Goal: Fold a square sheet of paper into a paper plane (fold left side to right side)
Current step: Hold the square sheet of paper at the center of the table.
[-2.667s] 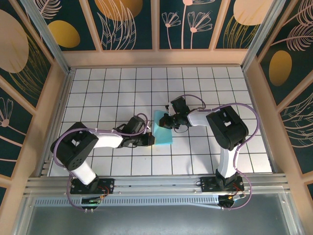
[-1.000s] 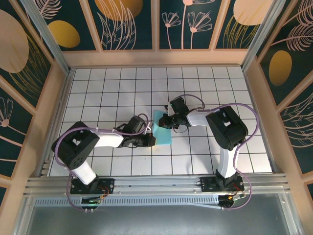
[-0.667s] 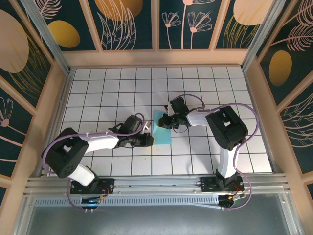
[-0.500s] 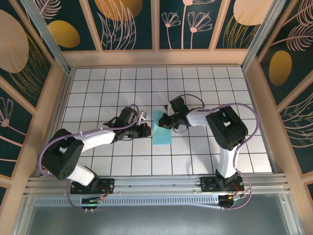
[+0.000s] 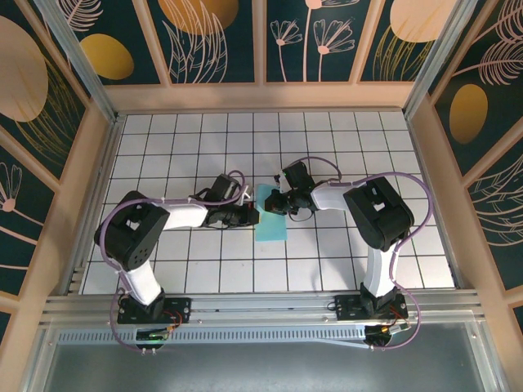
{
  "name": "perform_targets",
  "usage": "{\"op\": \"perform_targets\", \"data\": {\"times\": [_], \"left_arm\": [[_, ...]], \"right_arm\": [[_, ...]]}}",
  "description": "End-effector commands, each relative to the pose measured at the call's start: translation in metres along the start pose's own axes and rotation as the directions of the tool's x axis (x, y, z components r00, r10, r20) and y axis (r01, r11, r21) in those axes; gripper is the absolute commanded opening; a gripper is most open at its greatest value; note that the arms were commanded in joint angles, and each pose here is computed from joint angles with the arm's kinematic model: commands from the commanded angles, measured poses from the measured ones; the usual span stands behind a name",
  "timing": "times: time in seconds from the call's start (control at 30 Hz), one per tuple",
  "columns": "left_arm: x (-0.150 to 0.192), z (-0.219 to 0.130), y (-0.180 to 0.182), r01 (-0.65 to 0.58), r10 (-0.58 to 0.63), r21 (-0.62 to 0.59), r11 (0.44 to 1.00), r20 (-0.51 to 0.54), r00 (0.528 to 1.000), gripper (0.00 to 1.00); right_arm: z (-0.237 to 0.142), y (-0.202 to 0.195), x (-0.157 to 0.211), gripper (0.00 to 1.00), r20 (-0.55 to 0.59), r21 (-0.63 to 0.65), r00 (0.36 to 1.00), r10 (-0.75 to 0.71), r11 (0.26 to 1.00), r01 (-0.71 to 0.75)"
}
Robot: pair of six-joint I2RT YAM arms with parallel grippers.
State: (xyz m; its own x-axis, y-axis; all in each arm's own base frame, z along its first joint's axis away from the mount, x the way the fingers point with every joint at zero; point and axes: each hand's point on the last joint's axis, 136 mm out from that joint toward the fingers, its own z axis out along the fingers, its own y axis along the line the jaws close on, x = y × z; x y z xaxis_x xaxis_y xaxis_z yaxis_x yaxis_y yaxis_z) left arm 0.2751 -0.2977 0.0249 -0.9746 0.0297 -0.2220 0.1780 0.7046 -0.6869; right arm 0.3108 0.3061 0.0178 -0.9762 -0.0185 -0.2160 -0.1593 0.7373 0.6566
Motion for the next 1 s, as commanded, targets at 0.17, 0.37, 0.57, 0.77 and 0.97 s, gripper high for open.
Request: {"op": "perform_targets", "data": {"times": [0.17,0.37,0.57,0.77,0.97], "left_arm": [[0.007,0.014,0.010,-0.014,0.013,-0.035,0.999,-0.029,1.000,0.00],[0.020,0.020,0.022,-0.002,-0.002,-0.085,0.996,-0.052,0.999,0.00],[0.024,0.022,0.022,0.008,-0.013,-0.103,0.995,-0.054,0.998,0.00],[0.024,0.021,0.018,0.009,-0.014,-0.106,0.994,-0.044,0.999,0.00],[0.022,0.020,0.016,0.005,-0.009,-0.107,0.994,-0.038,0.999,0.00]], "right_arm": [[0.010,-0.020,0.018,0.00,-0.055,0.086,0.998,0.008,0.996,-0.003],[-0.001,0.001,0.004,0.00,-0.020,0.042,1.000,-0.018,0.999,0.019],[-0.036,0.036,-0.026,0.07,0.082,0.032,0.992,-0.091,0.996,0.088],[-0.061,0.041,-0.011,0.00,0.100,0.031,0.990,-0.097,0.995,0.094],[-0.067,0.039,0.029,0.00,0.063,-0.018,0.996,-0.066,0.998,0.067]]}}
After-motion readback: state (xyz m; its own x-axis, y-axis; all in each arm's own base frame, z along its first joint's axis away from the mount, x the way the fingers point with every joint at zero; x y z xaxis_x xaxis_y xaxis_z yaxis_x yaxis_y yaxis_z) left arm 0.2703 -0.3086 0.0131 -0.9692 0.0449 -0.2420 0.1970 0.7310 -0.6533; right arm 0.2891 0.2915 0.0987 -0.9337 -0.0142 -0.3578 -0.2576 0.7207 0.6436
